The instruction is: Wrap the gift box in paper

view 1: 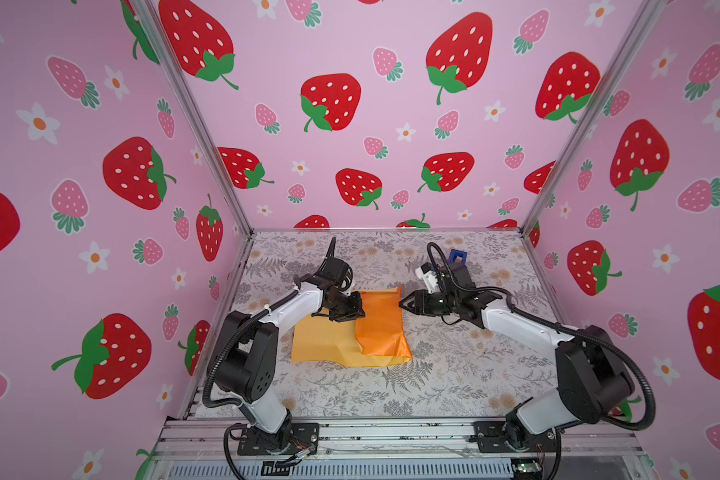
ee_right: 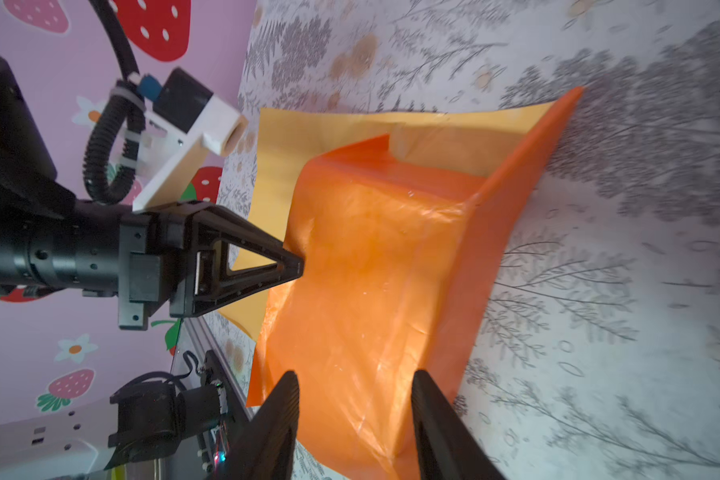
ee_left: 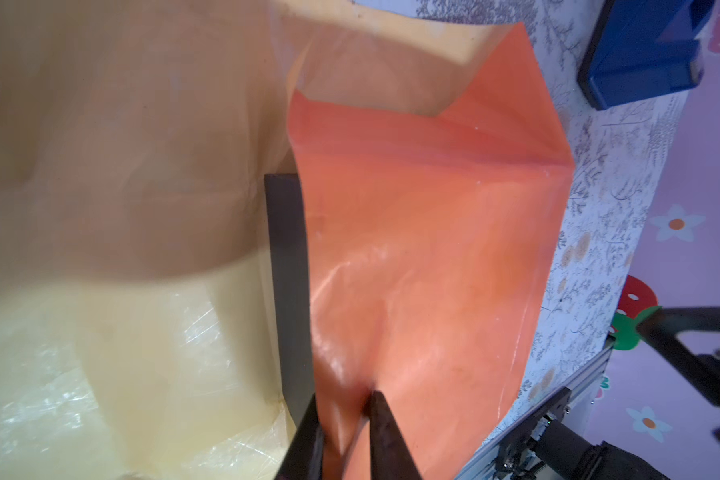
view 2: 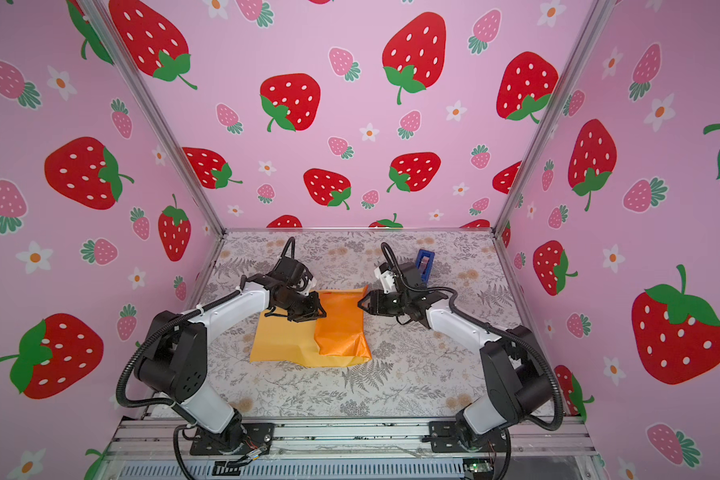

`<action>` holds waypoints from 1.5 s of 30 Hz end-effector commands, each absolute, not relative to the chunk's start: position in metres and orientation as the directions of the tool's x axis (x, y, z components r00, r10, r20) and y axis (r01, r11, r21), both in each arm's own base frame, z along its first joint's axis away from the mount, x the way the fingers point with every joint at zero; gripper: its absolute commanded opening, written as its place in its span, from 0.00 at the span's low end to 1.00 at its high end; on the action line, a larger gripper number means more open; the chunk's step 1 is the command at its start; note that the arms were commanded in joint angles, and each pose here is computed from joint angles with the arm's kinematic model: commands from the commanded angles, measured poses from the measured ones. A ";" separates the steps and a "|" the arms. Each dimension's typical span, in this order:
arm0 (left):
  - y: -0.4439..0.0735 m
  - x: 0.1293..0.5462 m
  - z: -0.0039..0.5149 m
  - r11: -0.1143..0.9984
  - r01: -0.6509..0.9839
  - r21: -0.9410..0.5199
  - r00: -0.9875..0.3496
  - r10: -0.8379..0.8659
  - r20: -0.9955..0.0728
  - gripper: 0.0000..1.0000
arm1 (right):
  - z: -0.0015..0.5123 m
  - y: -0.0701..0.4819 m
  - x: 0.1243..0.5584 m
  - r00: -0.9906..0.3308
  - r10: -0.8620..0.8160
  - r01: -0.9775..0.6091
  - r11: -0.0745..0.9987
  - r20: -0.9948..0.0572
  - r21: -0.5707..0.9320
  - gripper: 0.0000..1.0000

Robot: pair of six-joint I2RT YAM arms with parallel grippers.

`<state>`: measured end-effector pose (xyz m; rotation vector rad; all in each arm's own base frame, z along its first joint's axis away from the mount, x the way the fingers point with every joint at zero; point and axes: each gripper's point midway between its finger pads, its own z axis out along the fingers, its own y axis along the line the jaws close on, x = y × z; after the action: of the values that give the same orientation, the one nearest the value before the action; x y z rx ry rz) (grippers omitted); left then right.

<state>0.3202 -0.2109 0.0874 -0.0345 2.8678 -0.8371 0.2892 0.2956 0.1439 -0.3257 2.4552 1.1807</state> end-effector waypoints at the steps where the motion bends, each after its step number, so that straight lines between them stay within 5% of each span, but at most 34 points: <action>1: -0.218 0.310 0.068 0.828 -0.012 -0.561 -0.995 -0.066 -0.076 0.20 | 0.120 0.275 0.289 -0.920 0.015 -0.294 0.638 -0.393 0.712 0.48; 10: -0.234 0.312 0.068 0.773 -0.012 -0.634 -0.996 -0.068 -0.065 0.19 | 0.106 0.278 0.282 -0.939 -0.001 -0.280 0.583 -0.344 0.763 0.60; 24: -0.241 0.310 0.068 0.773 0.026 -0.634 -0.998 -0.017 -0.061 0.18 | 0.073 0.281 0.280 -0.958 -0.049 -0.256 0.600 -0.284 0.758 0.52; 33: -0.239 0.308 0.066 0.782 0.032 -0.622 -0.998 -0.009 -0.062 0.18 | 0.120 0.267 0.298 -0.909 -0.005 -0.307 0.684 -0.416 0.662 0.52; 38: -0.239 0.308 0.066 0.783 0.035 -0.621 -0.998 -0.005 -0.062 0.18 | 0.143 0.308 0.282 -0.887 -0.094 -0.414 0.595 -0.452 0.689 0.36; 45: -0.237 0.308 0.066 0.790 0.038 -0.612 -0.998 -0.003 -0.066 0.18 | 0.128 0.361 0.249 -0.905 -0.215 -0.425 0.422 -0.366 0.801 0.26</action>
<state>0.3207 -0.2452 0.0859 0.0478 2.8052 -1.0931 0.2592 0.3480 0.1314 -0.5302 2.4627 1.3659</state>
